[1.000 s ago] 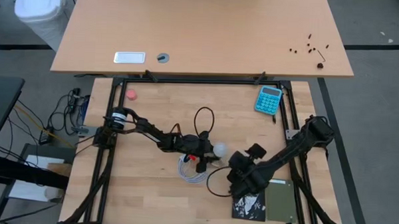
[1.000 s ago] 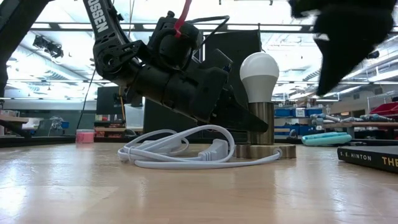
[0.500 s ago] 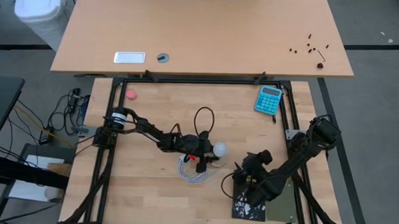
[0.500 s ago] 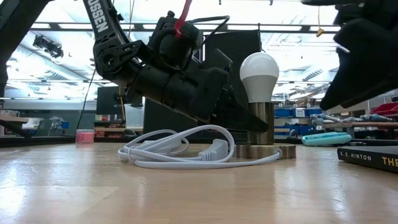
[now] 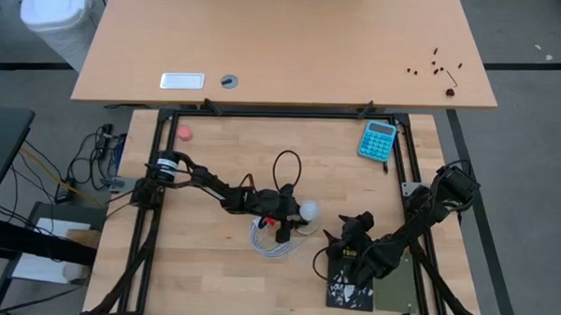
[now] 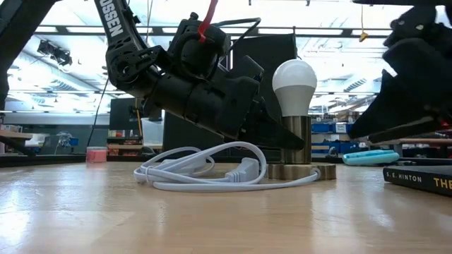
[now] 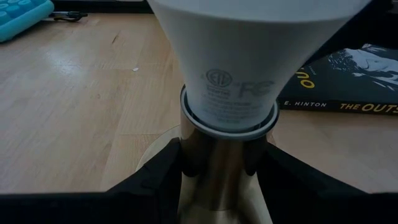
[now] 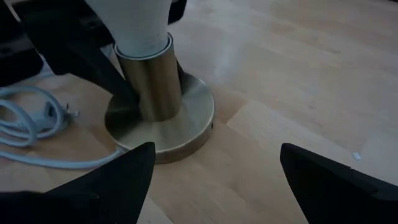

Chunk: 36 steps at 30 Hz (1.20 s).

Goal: Screw lightbulb
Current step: Insert the white lightbulb into the silver lamp

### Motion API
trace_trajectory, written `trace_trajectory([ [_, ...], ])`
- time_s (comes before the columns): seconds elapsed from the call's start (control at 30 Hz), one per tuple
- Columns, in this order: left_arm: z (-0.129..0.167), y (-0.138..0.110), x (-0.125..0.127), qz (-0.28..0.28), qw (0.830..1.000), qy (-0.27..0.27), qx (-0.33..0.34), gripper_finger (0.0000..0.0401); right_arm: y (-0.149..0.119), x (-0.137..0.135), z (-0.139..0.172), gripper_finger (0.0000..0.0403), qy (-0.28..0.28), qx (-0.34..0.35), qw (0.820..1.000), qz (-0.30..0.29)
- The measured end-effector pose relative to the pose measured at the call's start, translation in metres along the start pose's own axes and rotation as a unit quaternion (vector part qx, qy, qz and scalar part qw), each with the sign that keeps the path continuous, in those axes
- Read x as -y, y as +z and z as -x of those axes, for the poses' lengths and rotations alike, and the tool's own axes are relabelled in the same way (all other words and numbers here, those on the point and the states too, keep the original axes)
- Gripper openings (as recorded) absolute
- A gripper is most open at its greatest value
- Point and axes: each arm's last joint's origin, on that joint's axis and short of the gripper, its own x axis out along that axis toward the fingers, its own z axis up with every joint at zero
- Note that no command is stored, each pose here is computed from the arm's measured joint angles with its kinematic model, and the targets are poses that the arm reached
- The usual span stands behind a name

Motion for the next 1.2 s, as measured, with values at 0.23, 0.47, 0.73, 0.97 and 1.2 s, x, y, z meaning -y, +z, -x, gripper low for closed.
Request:
trace_trajectory([
  [0.23,0.0,-0.0004,-0.0001,0.0,1.0,0.0,-0.002,0.0184,-0.0039,0.0025,-0.0029,0.0357,0.008,0.004,1.0,-0.008],
  [0.47,0.0001,-0.0005,-0.0001,0.0,1.0,0.0,-0.002,0.0184,-0.0051,0.0015,0.0012,0.0357,0.019,0.025,0.999,-0.003],
  [0.73,0.0001,-0.0006,-0.0001,0.0,1.0,0.0,-0.003,0.0184,-0.0026,0.0008,-0.0022,0.0357,0.015,0.03,0.999,-0.013],
  [0.97,0.0,-0.0007,-0.0001,0.0,1.0,0.0,-0.003,0.0184,-0.0024,0.0017,-0.0016,0.0357,0.014,0.038,0.999,-0.017],
  [1.2,0.0001,-0.0007,-0.0001,0.0,1.0,0.0,-0.003,0.0184,-0.0015,-0.0021,-0.0022,0.0357,0.025,0.046,0.997,-0.049],
])
